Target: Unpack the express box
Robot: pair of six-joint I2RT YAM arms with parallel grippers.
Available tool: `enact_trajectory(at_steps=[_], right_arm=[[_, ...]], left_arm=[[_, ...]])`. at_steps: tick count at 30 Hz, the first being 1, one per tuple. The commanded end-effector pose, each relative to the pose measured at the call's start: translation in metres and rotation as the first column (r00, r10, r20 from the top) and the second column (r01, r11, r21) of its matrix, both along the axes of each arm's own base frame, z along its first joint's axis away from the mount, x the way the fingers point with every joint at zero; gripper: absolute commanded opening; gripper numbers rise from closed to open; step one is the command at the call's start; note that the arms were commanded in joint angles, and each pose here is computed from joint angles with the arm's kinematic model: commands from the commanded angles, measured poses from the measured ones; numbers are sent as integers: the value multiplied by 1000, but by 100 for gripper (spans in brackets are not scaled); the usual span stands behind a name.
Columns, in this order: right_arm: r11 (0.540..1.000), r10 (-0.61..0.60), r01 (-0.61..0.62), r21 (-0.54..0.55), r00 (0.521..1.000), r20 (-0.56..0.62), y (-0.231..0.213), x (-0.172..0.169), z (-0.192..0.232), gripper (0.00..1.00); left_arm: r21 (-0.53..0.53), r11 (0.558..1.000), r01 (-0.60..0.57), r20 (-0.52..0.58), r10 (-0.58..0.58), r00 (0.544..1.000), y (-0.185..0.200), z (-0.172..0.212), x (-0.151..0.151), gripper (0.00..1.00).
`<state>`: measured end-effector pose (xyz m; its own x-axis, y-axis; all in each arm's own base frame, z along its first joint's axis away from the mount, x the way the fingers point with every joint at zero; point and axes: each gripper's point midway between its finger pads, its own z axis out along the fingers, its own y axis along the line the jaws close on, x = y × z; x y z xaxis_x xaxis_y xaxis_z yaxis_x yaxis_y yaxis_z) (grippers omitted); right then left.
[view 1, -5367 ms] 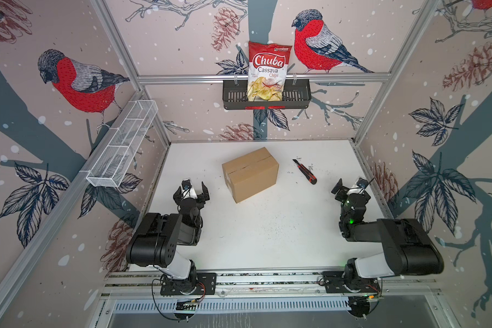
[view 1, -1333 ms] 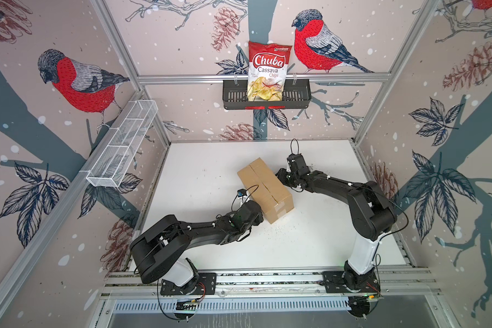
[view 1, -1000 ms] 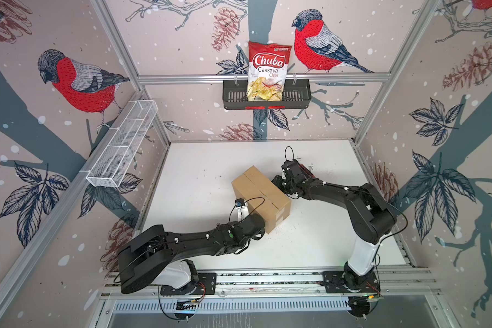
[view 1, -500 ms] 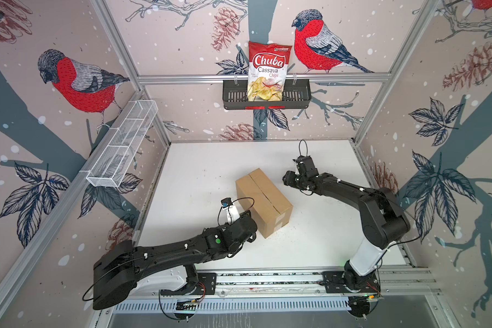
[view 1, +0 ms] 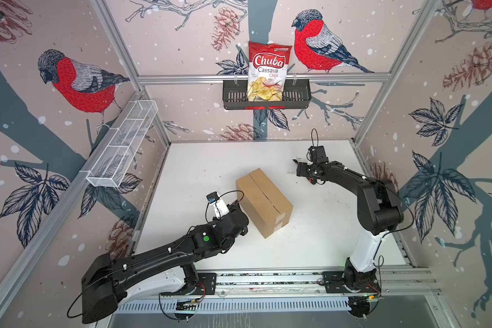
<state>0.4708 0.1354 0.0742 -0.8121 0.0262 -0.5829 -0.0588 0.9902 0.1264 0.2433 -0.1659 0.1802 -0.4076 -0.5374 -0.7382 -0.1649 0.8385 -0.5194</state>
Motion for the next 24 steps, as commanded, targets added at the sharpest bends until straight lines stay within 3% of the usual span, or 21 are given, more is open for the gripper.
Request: enact_trajectory(at_steps=[1,12,24], right_arm=[[996,16,-19,-88,999,-34,-14,3,-11,81],[990,25,-38,-133,994,-104,-25,25,-38,81],[987,49,-74,-141,983,-177,-26,9,-59,70]], left_arm=[[59,998,-9,15,8,1000,10,7,6,42],[100,995,26,43,-31,999,1,28,25,46],[89,993,80,17,-81,997,1,33,43,46]])
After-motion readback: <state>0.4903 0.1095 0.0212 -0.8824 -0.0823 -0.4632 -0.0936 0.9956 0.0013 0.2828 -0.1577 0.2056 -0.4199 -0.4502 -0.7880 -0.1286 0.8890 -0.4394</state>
